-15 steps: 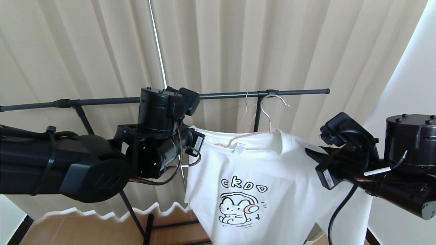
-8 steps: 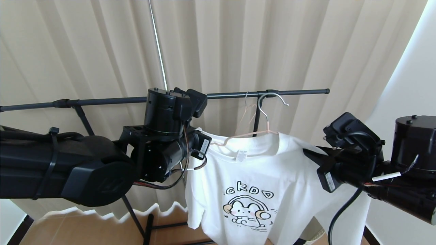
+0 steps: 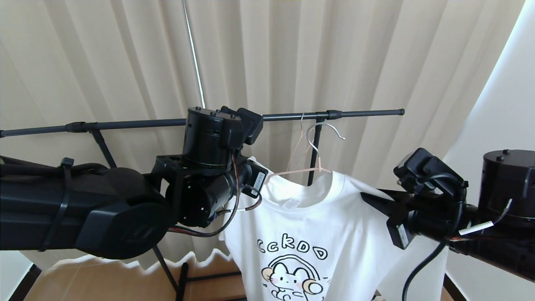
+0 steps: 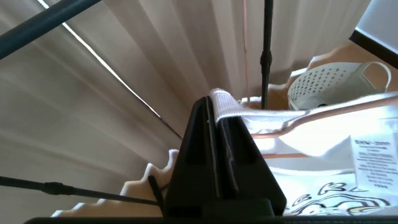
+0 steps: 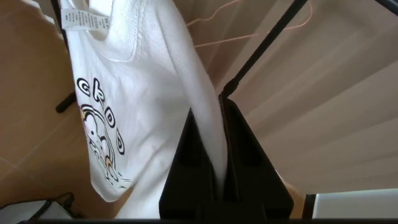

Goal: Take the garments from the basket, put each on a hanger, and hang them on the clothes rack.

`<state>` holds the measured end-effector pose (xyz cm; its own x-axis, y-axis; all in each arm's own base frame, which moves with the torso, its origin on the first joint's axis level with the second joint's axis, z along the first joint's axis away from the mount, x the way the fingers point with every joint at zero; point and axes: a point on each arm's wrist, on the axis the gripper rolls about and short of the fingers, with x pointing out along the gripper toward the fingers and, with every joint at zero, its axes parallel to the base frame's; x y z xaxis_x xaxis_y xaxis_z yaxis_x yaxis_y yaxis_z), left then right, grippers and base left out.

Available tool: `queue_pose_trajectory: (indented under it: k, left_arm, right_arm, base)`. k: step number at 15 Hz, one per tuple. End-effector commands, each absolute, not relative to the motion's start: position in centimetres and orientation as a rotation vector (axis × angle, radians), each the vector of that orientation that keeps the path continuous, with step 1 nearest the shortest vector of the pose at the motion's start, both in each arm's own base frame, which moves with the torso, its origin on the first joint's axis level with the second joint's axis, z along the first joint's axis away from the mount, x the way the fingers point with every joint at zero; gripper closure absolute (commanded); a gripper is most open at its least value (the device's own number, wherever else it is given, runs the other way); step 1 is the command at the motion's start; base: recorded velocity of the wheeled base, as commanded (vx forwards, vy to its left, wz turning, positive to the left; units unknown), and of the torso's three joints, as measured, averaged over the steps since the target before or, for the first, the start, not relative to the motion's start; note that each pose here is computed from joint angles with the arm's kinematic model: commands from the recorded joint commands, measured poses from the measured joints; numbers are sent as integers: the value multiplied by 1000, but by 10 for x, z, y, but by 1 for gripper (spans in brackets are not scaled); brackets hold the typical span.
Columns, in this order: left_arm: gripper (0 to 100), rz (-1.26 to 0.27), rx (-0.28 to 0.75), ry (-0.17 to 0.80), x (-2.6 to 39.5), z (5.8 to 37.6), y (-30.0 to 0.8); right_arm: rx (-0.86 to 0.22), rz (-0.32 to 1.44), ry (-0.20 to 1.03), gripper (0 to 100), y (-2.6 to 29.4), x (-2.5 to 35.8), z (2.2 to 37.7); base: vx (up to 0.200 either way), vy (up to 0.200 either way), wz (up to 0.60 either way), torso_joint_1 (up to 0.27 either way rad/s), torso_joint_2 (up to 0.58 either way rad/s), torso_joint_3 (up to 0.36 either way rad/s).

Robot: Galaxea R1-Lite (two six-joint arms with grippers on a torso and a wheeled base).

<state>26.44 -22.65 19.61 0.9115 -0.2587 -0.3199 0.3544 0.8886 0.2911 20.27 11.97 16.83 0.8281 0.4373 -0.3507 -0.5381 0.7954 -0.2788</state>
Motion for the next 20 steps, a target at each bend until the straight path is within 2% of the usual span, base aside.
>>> queue_pose_trajectory:
  k: [1,5,9,12,18,20]
  left_arm:
    - [100,-340,347,261,257,202,-229]
    - [100,-349,345,247,253,208,-229]
    - [100,-337,358,274,256,209,-225]
    - [100,-337,349,280,258,219,-228]
    - [100,-323,199,452,257,256,-245]
    - [100,-308,200,493,259,254,-245]
  right_arm:
    - [-398,494,312,100,129,219,151]
    - [-427,349,318,100,134,236,138]
    - [-443,213,300,100,140,250,123]
    - [-441,239,273,100,153,248,120]
    - [-456,197,249,100,180,258,85]
    - [-466,188,258,100,179,257,82]
  base:
    - [0,0,0,0,0,0]
    - [0,0,0,0,0,0]
    - [0,0,0,0,0,0]
    - [0,0,0,0,0,0]
    - [0,0,0,0,0,0]
    - [0,0,0,0,0,0]
